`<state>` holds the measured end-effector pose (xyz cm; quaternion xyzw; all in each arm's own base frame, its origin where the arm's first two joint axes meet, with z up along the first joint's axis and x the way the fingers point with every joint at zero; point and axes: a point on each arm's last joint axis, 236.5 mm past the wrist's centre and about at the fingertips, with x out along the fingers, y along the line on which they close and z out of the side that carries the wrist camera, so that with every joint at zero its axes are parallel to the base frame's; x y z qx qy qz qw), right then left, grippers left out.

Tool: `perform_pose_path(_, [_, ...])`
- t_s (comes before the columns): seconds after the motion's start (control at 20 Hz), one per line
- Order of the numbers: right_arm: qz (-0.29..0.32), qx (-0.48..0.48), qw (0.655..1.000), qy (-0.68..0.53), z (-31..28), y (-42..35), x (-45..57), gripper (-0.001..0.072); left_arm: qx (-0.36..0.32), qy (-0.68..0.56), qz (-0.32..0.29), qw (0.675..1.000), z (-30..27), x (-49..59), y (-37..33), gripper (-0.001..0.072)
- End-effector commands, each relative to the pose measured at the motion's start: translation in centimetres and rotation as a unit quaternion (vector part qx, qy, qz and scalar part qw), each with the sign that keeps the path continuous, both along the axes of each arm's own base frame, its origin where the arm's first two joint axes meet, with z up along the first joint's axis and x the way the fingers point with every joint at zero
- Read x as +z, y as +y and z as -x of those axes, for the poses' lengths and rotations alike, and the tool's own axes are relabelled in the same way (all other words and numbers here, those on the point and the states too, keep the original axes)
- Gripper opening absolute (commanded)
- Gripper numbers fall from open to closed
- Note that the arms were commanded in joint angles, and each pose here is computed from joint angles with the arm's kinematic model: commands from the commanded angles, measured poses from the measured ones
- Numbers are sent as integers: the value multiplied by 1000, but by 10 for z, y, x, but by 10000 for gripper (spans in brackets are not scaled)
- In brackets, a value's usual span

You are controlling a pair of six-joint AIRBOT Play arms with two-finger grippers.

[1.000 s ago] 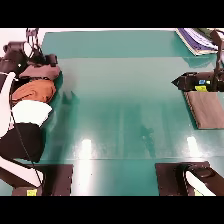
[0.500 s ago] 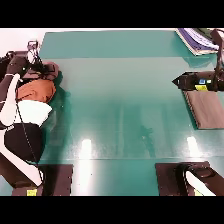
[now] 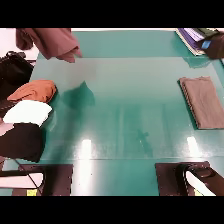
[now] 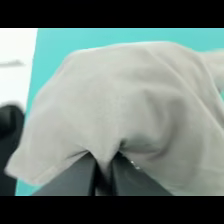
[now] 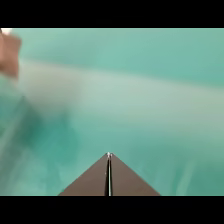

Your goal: Fold the shirts.

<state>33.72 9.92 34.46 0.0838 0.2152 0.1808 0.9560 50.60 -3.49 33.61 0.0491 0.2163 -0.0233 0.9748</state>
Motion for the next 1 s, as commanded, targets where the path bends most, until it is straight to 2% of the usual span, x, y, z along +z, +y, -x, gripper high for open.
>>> perform_pose_path(0.0, [-6, -2, 998, -62, 11, -1, 50, 21, -89, 10, -7, 996, 68, 24, -68, 27])
perform_pose_path(0.2, [-5, 0, 997, -73, 17, -1, 62, 21, -250, 110, 28, 962, 112, -48, -199, 31])
perform_pose_path(0.25, [-5, 0, 997, -73, 17, -1, 62, 21, -281, 127, 41, 950, 123, -67, -228, 223])
perform_pose_path(0.3, [-4, 0, 997, -72, 18, -1, 61, 21, -306, 139, 55, 940, 132, -86, -254, 573])
perform_pose_path(0.35, [-3, 2, 998, -68, 18, -1, 60, 21, -318, 140, 67, 935, 135, -100, -271, 608])
perform_pose_path(0.45, [-1, 4, 998, -59, 19, 0, 55, 21, -306, 141, 78, 938, 125, -122, -274, 607])
perform_pose_path(0.6, [0, 5, 998, -56, 20, 0, 54, 21, -222, 197, 103, 949, 92, -157, -224, 608])
perform_pose_path(0.7, [0, 6, 998, -56, 20, 1, 53, 21, -168, 249, 123, 946, 77, -201, -187, 608])
perform_pose_path(0.85, [0, 5, 998, -56, 20, 0, 53, 21, -124, 356, 200, 904, 89, -284, -172, 608])
perform_pose_path(0.95, [0, 6, 998, -56, 20, 0, 53, 21, -113, 410, 208, 881, 106, -332, -168, 608])
